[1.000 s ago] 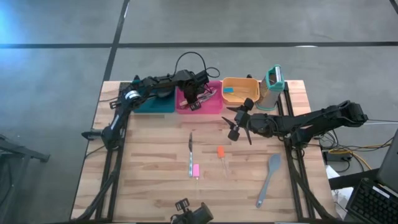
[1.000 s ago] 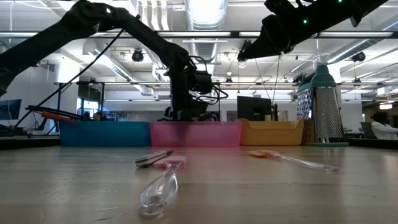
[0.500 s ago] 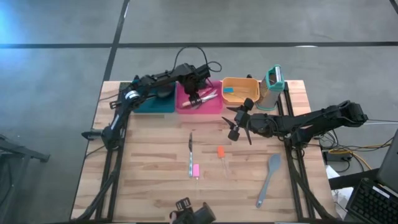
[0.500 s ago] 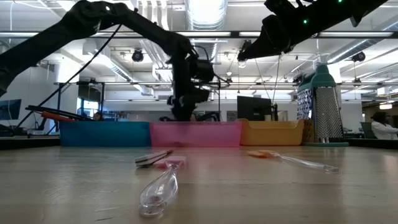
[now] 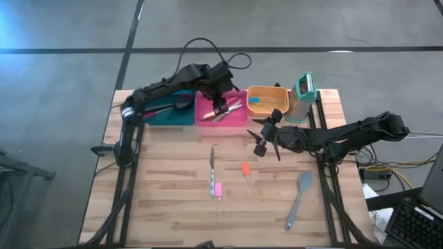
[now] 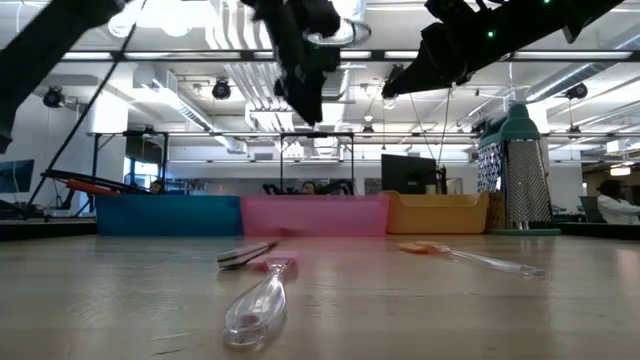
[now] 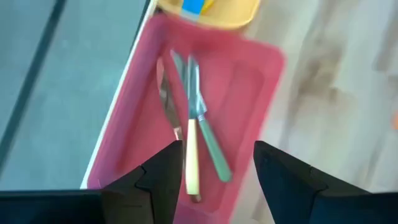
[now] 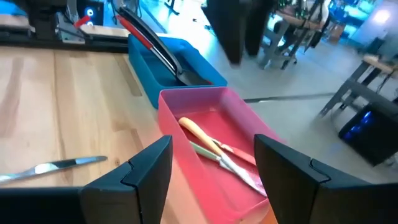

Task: Pick & Place Kitchen Items
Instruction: Put the orange spatula into the yellow bin

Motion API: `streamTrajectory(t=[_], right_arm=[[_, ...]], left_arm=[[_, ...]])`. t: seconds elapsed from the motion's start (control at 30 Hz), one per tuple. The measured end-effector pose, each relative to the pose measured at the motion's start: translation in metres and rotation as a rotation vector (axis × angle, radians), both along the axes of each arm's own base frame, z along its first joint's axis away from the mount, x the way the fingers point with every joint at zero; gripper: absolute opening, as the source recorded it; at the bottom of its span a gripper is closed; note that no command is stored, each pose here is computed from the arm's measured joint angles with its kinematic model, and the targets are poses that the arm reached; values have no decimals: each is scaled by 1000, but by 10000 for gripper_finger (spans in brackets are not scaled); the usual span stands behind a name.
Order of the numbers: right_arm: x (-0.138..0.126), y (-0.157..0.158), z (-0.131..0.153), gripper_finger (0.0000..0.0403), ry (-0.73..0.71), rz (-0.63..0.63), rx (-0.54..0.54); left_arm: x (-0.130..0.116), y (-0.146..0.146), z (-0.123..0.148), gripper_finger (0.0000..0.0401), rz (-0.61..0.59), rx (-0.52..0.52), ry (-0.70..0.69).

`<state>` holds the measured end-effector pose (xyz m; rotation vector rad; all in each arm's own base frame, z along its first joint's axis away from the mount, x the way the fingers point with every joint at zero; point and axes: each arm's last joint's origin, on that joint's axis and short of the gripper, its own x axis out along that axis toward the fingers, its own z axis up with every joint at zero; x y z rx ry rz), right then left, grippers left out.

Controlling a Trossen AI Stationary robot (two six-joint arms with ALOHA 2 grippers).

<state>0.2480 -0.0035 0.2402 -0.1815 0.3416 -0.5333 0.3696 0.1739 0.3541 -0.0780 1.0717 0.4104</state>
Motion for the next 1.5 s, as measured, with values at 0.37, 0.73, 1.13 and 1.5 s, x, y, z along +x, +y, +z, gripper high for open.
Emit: streamTrajectory(t=[0.37,0.73,1.13,1.5], right_arm=[[6,3,24,219,-211,35,385],[16,6,65,219,-278,164,338],[18,6,82,219,-307,180,294],[19,11,98,219,-247,367,286]], left_arm=[[-30,-62,34,199,-85,98,-210],[-77,-89,1,199,-69,211,-388],[-123,-120,-48,197,-99,218,-593],[-133,-158,-90,195,-316,243,-556]])
